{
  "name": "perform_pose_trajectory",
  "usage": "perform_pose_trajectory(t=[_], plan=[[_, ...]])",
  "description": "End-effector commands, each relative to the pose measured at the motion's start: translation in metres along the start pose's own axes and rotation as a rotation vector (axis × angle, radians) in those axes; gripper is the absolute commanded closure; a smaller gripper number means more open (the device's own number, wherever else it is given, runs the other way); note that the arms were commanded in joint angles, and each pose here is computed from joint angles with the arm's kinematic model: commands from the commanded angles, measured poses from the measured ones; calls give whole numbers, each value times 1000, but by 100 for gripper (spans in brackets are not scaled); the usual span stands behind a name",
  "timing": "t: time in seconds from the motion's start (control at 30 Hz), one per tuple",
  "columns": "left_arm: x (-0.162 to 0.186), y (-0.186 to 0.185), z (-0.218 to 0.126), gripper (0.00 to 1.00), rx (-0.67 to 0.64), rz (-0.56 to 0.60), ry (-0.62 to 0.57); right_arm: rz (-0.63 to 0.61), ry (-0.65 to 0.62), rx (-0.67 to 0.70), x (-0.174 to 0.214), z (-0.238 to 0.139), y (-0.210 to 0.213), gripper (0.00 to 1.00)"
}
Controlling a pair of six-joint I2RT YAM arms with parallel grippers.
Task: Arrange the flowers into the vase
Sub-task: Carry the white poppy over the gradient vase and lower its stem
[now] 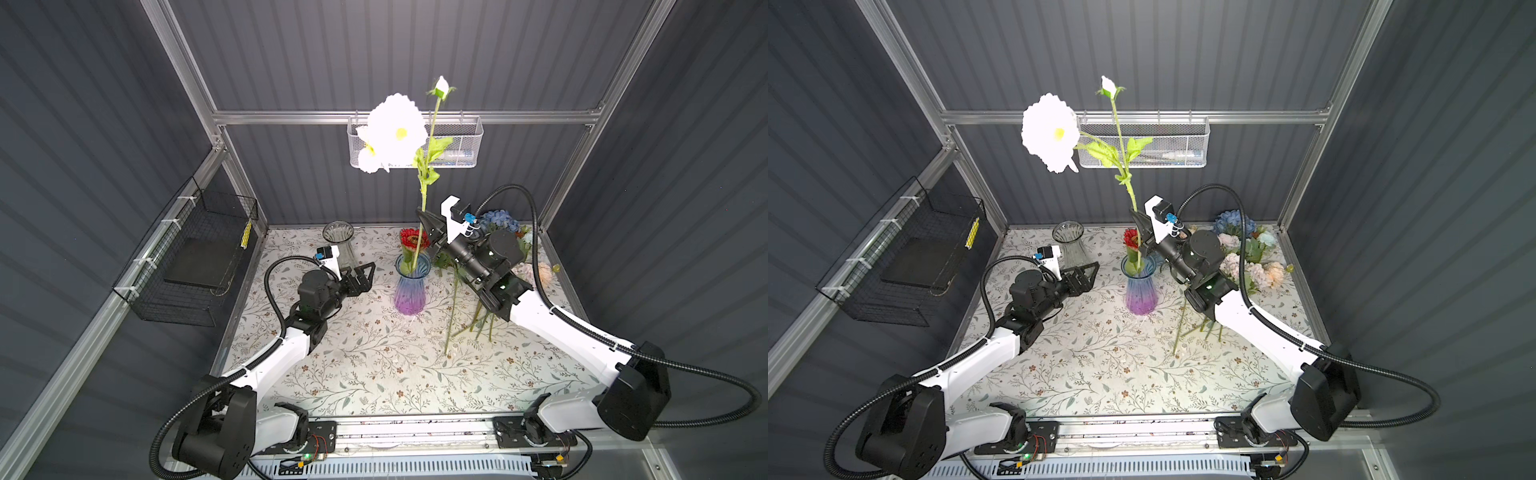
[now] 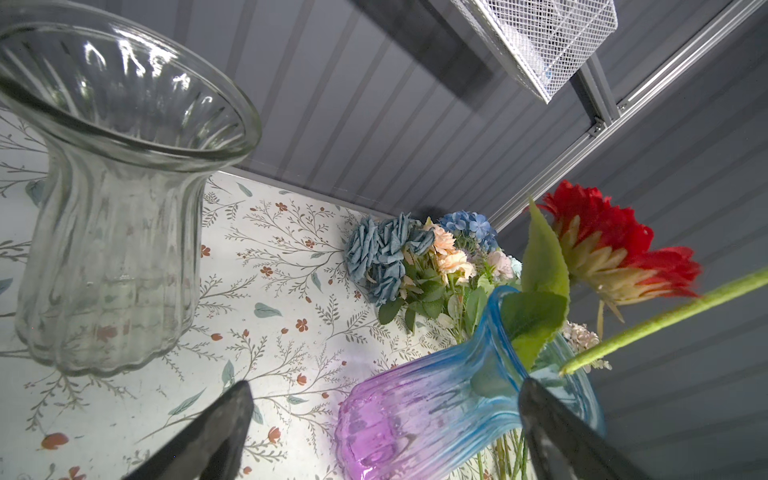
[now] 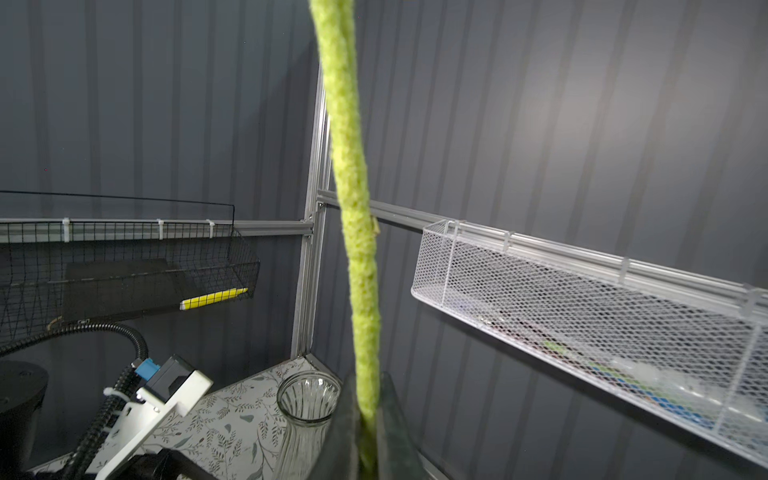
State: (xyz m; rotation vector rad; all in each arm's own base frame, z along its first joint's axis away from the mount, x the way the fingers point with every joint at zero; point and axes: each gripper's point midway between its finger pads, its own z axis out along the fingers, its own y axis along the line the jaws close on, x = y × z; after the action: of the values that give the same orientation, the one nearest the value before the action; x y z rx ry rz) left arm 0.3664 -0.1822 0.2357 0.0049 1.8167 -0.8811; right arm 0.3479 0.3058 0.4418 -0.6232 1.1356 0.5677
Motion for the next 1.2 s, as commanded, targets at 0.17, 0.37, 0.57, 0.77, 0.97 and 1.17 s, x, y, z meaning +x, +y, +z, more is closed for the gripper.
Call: perform_pose_trajectory(t=[0.17, 0.37, 0.57, 0.77, 0.97, 1.17], plan=[[-7, -49, -18, 1, 225, 161, 25, -7, 58, -18, 40, -2, 23, 100], [-11, -72, -31, 1, 312, 196, 40, 31, 147, -24, 81, -8, 30, 100], [-23, -105, -35, 0, 386, 240, 26, 48, 223, -23, 113, -15, 38, 100], [-32, -135, -29, 1, 440, 297, 1, 83, 281, -9, 139, -22, 39, 100], [-41, -147, -20, 1, 480, 288, -29, 114, 341, 3, 166, -28, 42, 100], [-54, -153, -14, 1, 475, 300, -66, 125, 377, 5, 180, -33, 43, 100]])
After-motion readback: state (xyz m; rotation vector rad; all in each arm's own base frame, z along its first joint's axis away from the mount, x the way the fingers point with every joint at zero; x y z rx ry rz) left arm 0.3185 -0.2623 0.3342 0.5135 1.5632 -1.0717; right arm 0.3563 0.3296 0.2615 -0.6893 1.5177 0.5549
